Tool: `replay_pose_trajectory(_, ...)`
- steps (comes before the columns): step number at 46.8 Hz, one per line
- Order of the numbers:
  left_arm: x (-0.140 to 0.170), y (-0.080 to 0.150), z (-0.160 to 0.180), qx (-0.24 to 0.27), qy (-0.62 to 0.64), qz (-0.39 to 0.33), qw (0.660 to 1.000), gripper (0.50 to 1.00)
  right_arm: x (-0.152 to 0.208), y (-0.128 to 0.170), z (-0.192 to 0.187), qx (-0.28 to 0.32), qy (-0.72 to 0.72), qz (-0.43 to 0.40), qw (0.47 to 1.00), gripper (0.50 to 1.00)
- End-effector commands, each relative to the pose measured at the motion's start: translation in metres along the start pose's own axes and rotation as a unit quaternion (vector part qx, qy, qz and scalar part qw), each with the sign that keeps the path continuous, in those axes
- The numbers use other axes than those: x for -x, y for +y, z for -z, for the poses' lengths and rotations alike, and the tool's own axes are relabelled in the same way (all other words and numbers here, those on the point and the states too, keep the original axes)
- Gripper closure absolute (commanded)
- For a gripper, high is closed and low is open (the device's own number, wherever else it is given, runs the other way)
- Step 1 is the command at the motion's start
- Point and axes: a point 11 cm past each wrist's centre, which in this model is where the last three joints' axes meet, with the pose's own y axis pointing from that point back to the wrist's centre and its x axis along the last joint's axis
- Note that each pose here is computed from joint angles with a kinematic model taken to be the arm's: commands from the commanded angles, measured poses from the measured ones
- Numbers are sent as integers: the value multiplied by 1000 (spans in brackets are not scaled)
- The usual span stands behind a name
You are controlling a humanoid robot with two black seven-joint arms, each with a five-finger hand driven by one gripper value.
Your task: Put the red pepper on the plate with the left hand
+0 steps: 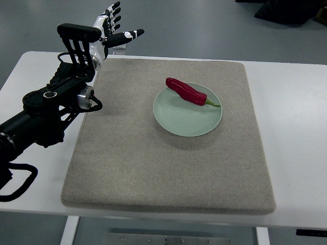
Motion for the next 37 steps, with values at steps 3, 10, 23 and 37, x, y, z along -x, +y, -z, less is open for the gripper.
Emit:
replay_pose_trajectory(3, -20, 7, 14, -14, 53, -40, 998, 504, 0, 0, 0, 0, 0, 0, 1000, 568)
replay_pose_trajectory(10, -37, 14, 28, -30, 128, -79, 988, 500, 0, 0, 0, 0, 0, 0, 1000, 568)
replay_pose_trajectory(23, -49, 27, 50, -47, 287, -109, 950, 500, 0, 0, 0, 0, 0, 0, 1000, 568)
replay_pose_trajectory(37, -48, 25, 47, -33, 353, -102, 929, 500, 0, 0, 0, 0, 0, 0, 1000, 568)
